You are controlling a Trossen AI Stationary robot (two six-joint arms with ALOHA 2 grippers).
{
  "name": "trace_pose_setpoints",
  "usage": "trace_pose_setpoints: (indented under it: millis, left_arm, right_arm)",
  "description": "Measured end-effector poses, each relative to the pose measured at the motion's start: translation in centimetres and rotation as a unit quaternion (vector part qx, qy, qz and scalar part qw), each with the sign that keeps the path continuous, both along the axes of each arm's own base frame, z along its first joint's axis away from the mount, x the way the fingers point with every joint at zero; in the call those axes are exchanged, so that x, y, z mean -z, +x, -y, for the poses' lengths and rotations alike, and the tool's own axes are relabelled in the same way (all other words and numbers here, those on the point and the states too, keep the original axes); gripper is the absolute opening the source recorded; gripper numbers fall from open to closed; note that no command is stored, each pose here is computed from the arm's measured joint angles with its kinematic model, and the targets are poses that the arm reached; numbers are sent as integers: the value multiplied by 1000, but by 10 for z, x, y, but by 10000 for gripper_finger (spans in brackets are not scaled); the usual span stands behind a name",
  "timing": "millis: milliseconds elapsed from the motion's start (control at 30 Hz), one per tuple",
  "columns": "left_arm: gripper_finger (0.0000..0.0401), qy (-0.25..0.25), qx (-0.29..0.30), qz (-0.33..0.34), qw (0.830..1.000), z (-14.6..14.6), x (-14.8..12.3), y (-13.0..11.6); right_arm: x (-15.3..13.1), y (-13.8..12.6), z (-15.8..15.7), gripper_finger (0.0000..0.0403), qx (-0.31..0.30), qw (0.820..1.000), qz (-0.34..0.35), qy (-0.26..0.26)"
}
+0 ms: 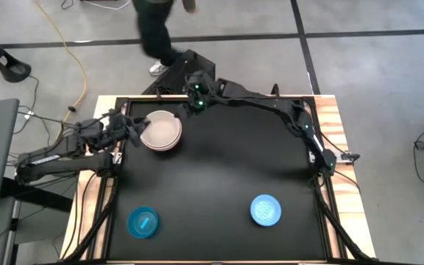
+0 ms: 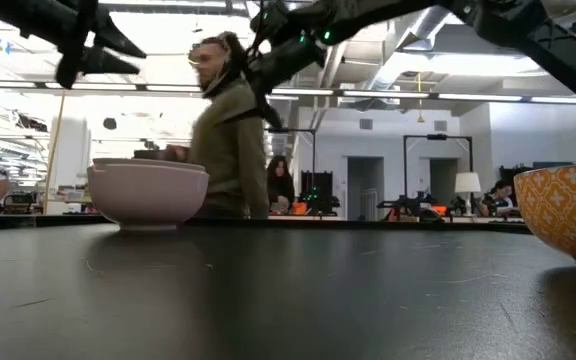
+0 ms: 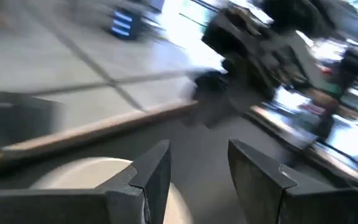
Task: Nest bowls inside each other
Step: Stack the light blue bowl on the gray bowl
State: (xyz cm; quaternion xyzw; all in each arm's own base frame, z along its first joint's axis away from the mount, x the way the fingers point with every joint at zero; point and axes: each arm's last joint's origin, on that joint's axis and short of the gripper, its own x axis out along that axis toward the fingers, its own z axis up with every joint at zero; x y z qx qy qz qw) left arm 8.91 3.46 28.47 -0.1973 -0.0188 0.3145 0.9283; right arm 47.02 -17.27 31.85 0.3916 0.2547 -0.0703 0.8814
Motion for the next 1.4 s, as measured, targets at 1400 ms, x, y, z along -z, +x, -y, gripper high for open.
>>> trace_pose_setpoints:
  millis: [1400]
  left_arm:
    - [148,-129,484,-484,717,145,24,74]
  right_arm:
    - [-88,-142,-148,254,-177,885,-332,-274]
